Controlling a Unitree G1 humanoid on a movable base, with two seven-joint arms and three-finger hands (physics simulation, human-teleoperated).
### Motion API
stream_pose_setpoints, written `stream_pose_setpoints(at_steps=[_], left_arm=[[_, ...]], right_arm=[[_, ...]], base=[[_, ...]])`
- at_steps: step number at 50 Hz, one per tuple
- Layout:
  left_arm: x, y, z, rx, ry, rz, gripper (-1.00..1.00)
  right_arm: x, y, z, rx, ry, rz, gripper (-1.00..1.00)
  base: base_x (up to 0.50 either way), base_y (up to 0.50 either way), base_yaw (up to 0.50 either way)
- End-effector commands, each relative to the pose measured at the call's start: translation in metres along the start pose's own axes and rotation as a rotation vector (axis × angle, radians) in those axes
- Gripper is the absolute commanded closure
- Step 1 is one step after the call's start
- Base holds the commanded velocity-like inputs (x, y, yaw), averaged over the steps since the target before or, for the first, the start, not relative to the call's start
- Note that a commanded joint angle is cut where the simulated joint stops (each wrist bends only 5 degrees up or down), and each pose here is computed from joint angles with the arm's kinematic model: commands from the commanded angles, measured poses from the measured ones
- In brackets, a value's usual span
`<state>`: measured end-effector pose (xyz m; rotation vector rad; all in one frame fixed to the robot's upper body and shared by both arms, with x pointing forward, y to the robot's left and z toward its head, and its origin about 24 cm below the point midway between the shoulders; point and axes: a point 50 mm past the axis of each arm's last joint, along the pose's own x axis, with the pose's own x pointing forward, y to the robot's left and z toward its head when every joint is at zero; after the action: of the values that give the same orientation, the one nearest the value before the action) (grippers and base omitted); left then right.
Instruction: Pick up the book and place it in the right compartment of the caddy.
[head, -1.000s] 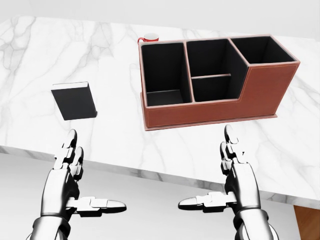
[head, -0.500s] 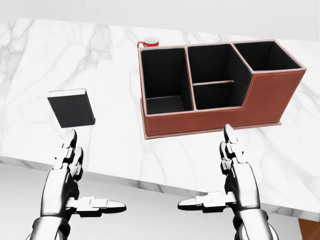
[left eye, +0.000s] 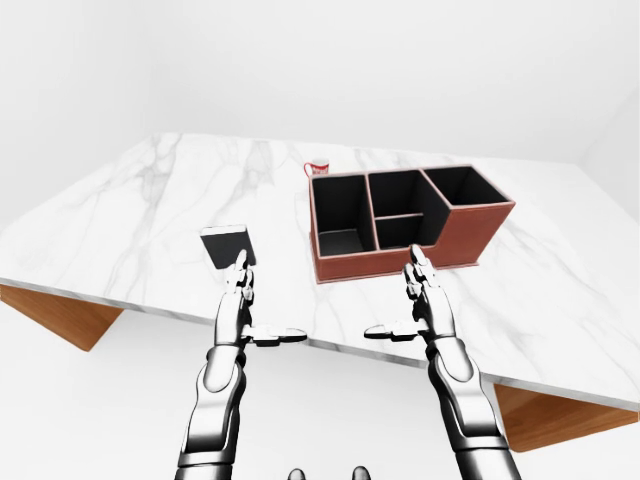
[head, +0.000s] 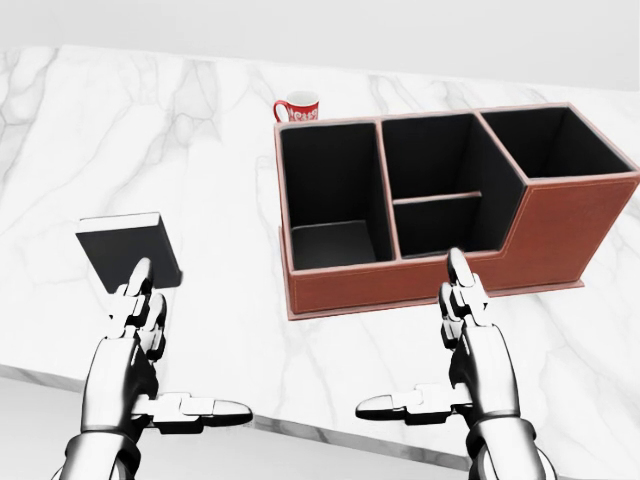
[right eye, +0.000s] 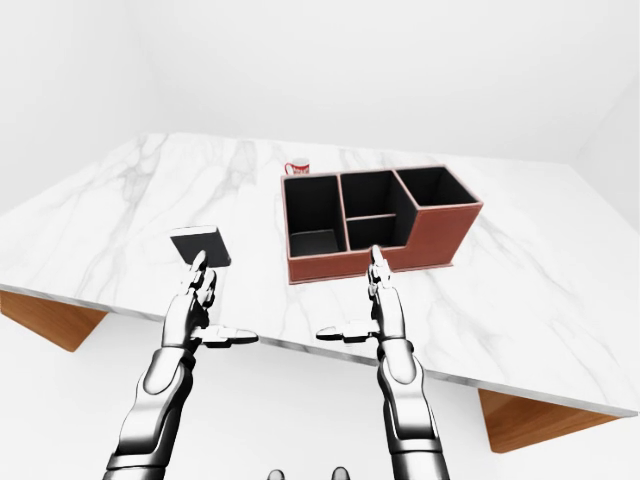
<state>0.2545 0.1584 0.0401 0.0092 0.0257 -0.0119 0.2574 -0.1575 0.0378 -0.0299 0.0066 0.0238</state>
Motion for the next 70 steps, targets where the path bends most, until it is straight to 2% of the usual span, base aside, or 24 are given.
stream_pose_setpoints(at_steps=[1, 56, 61, 70], left_arm=[[0.0000, 0.0000, 0.0000, 0.000, 0.000, 0.000, -1.00], [0.0000, 0.0000, 0.0000, 0.000, 0.000, 0.000, -1.00], [0.0000, 0.0000, 0.0000, 0.000, 0.000, 0.000, -1.00], [0.0000, 0.0000, 0.0000, 0.000, 0.000, 0.000, -1.00]], right_arm=[[-0.0003, 0.0002, -0.0003, -0.001, 0.001, 0.000, -1.00], [0.0003, 0.0005, 0.0001, -0.002, 0.005, 0.000, -1.00], [-0.0002, 0.0009, -0.0078, -0.004, 0.003, 0.001, -1.00], [0.0000, 0.0005, -0.0013, -0.004, 0.007, 0.001, -1.00]], base=[[0.25, 0.06, 0.00], [0.25, 0.06, 0.00], [0.03, 0.01, 0.00], [0.00, 0.00, 0.00]])
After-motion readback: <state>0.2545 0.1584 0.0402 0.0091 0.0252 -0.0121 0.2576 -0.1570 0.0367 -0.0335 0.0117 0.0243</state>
